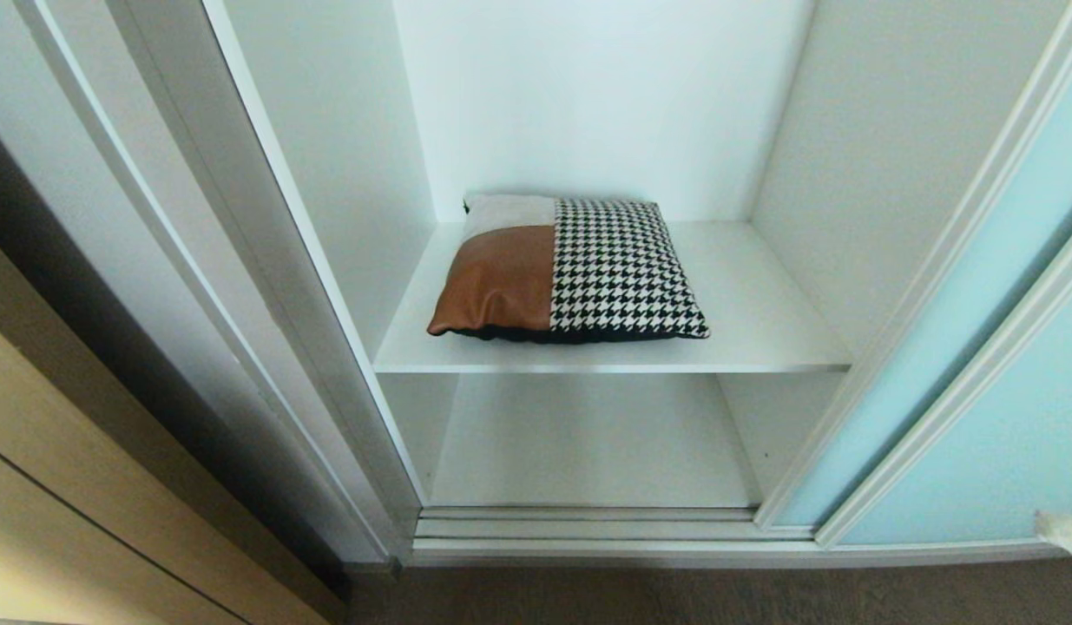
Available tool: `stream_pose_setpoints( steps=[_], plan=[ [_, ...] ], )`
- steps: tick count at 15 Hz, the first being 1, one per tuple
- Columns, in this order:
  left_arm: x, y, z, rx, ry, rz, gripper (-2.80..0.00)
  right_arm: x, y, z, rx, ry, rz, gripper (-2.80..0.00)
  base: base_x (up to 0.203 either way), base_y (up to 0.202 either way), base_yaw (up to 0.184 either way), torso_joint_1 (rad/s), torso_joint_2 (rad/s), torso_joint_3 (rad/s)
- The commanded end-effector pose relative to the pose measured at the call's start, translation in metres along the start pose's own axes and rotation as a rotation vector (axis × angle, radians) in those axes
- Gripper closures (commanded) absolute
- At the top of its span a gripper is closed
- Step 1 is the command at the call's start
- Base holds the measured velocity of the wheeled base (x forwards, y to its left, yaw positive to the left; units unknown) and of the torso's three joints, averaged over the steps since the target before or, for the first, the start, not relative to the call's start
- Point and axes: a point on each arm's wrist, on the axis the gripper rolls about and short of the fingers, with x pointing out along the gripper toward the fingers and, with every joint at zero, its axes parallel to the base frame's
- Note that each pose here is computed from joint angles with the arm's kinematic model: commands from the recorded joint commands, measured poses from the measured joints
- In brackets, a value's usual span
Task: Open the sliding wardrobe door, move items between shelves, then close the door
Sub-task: Place the pillow on the lower shelf
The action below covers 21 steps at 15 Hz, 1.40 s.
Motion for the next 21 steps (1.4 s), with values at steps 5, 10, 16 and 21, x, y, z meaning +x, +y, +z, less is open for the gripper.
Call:
stream_pose_setpoints(
  steps=[5,10,16,21],
  plan=[
    [0.000,0.000,0.000,-0.001,0.002,0.000,0.00,0.142,-0.032,0.057,0.096,0.153,0.015,0.00,0.000,0.000,0.000,0.000,0.00,0.000],
    [0.000,0.000,0.000,-0.001,0.003,0.001,0.00,0.238,-0.060,0.077,0.183,0.157,-0.008,-2.80,0.000,0.000,0.000,0.000,0.00,0.000],
    [0.000,0.000,0.000,-0.001,0.003,0.000,0.00,0.307,-0.088,0.092,0.286,0.145,-0.021,-2.80,0.000,0.000,0.000,0.000,0.00,0.000],
    [0.000,0.000,0.000,-0.001,0.003,0.000,0.00,0.309,-0.130,0.118,0.327,0.057,-0.059,-2.80,0.000,0.000,0.000,0.000,0.00,0.000]
  ],
)
